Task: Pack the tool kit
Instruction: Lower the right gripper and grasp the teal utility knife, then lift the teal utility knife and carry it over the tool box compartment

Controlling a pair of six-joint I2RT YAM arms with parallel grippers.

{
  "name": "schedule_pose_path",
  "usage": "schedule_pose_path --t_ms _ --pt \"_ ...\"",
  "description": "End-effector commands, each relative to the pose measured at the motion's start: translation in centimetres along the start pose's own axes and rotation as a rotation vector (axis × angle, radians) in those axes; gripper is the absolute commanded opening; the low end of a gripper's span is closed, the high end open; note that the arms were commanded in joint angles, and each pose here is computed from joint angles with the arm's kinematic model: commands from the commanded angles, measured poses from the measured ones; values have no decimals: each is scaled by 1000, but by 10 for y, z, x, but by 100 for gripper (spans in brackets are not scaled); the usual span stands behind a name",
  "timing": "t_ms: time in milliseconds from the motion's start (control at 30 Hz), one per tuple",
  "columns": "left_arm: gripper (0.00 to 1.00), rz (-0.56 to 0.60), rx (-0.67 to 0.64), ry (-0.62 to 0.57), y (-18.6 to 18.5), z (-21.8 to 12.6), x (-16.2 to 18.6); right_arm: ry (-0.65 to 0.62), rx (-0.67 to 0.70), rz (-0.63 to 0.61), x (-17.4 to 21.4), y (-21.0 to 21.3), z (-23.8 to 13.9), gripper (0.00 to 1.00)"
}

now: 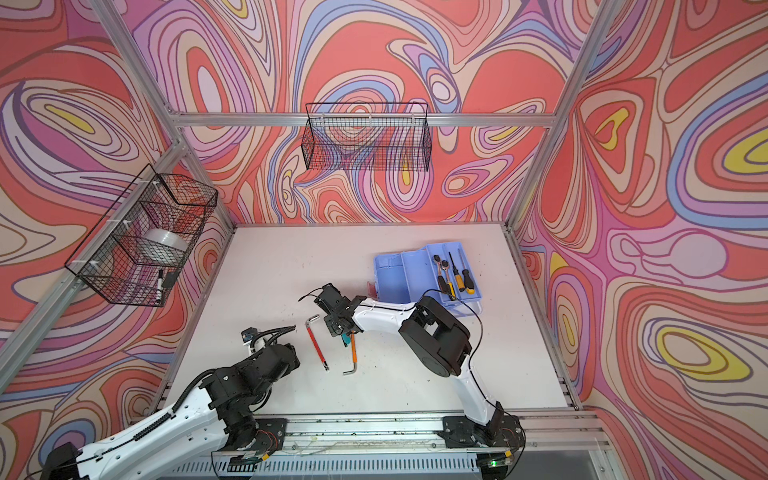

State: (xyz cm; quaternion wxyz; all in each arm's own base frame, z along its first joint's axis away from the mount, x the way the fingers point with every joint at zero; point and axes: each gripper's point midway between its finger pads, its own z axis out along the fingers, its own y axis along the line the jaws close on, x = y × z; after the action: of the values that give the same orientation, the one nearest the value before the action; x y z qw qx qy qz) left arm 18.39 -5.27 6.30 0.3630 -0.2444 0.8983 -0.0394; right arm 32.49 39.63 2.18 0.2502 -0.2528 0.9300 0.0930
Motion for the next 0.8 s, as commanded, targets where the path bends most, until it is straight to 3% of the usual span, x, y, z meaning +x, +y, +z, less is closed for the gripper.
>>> schedule_pose_path --t_ms 0,367,767 --pt "100 -2 -50 0 14 0 2 75 -48 33 24 -3 8 31" --pt "100 -13 -48 -2 17 1 3 70 -121 92 22 -5 2 23" --pt "100 -15 -46 2 16 1 3 67 -106 92 19 -8 -3 18"
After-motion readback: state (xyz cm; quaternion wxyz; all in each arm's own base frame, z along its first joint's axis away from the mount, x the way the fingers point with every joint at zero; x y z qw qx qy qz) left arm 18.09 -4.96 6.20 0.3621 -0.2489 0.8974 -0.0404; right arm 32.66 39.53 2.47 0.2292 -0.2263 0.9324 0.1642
